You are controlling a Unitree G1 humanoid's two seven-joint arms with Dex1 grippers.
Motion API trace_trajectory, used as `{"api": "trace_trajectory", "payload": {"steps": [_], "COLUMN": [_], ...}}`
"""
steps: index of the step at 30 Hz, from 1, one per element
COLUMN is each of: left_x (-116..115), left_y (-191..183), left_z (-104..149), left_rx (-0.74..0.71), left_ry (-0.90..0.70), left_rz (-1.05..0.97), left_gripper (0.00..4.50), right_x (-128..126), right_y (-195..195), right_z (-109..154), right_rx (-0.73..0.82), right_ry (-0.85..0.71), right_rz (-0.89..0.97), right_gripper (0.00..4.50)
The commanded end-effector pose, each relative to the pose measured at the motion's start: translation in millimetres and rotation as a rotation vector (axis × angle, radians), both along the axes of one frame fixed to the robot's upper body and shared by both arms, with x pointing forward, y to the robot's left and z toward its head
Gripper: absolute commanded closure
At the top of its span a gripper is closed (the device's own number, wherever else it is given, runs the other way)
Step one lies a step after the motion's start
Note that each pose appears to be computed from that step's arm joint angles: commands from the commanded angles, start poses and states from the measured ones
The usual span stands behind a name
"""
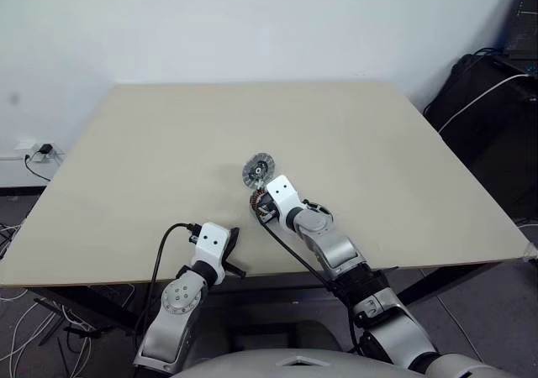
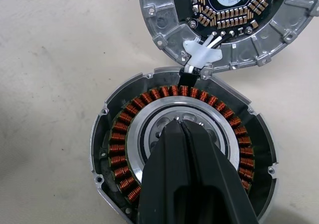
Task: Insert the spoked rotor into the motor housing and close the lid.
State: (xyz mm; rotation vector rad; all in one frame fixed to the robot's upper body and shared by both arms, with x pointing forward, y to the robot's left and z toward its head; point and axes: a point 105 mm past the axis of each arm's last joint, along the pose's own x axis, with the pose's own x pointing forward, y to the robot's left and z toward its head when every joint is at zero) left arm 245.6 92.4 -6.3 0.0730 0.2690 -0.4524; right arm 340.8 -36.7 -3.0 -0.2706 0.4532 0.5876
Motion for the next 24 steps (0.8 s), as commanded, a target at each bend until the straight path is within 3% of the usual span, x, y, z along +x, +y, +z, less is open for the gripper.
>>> {"api": "trace_trajectory", "payload": {"steps": [1,7,12,15,24], "left_x": [4.2,2.0,1.2,1.2,1.0], "left_y": [-0.2,-0.7,-1.8,-3.2,-5.2], "left_z": [9.0,7.4,6.7,6.2,5.4], "left_rx": [-0.024,-0.022,-0.021,-0.021,-0.017], "left_ry": [-0.040,-0.032,-0.025,-0.021,-0.014], "left_rz": [0.010,0.008,-0.005,-0.017,-0.039], "left_gripper": [4.50,4.50,4.50,4.50,4.50], "right_x": [8.1,8.7,-2.8,-12.7,-32.4], "right_y": [-2.1,-46.5,-91.0,-114.2,-140.6], "right_z": [22.6,48.6,52.5,46.1,30.0], "right_rx": [0.083,0.176,0.200,0.226,0.341], "right_ry": [-0.063,-0.131,-0.129,-0.087,0.059], "right_rz": [-0.031,-0.194,-0.336,-0.422,-0.600], "right_gripper": [4.45,4.45,4.45,3.91,0.95]}}
